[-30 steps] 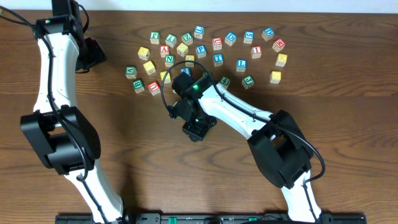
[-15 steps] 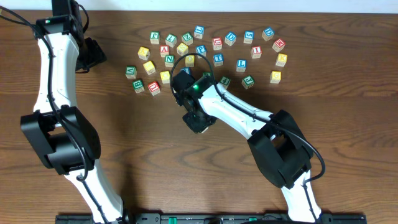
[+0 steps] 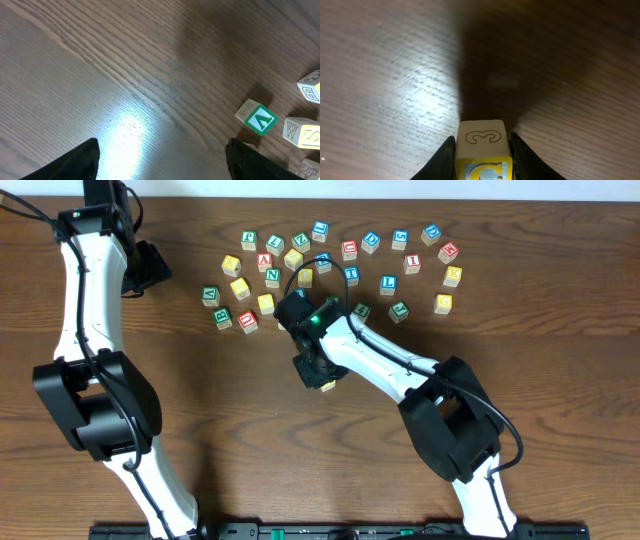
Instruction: Spell out CORL
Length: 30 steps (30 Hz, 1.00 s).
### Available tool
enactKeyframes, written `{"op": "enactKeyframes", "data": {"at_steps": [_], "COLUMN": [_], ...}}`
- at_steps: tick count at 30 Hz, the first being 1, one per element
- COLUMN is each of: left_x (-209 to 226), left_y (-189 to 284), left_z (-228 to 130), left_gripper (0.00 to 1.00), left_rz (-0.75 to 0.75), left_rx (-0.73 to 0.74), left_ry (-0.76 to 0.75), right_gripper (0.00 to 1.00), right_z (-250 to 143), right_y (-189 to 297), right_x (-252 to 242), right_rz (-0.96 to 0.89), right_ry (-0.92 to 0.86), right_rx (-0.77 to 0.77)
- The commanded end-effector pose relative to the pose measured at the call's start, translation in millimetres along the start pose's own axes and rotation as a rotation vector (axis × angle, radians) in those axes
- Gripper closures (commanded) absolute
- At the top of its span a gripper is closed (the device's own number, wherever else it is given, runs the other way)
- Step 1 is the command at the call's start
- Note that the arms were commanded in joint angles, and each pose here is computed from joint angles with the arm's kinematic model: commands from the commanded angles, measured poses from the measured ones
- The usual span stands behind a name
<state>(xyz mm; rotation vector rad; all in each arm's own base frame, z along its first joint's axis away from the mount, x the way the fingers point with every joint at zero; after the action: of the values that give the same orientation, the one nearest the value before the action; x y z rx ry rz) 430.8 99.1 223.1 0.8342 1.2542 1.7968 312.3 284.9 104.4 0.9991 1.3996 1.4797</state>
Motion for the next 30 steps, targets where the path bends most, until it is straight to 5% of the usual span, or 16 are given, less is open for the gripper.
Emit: {"op": "enactKeyframes", "data": {"at_steps": [1,12,30], "left_x": [0.1,0.3,0.4], "left_y": [-3.2,-3.1,-3.1], "left_z": [0.0,-1.8,-2.3], "left_gripper": [0.21,0.21,0.21], "left_rz": [0.009,0.012,0.013], "left_rx": [0.009,0.020,0.023], "left_ry": [-0.003,-0.005,-0.002], "right_gripper": [0.73,0.68,0.68], "right_z": [8.3,12.5,6.6], "right_y": [0.7,0.6,0.5], "right_x": [-9.1,-9.7,-10.0], "right_rz": [-0.014,-0.002,-0.025], "right_ry": [-0.172,-0.460,-0.607], "right_rx": [-0.016,-0.041,-0.015]}}
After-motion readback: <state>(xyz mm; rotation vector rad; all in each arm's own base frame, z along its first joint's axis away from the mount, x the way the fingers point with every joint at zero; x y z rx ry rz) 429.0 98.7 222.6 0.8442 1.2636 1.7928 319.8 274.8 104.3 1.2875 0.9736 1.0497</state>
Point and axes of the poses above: each gripper's point midway between its finger pads, its own y axis back along the fingers, its own x axis along the line the jaws close on, z = x × y, the point moved 9 cm from there along y, back along the fingers, and after that the axes turned 6 degrees about -y, right-handed, at the moved point
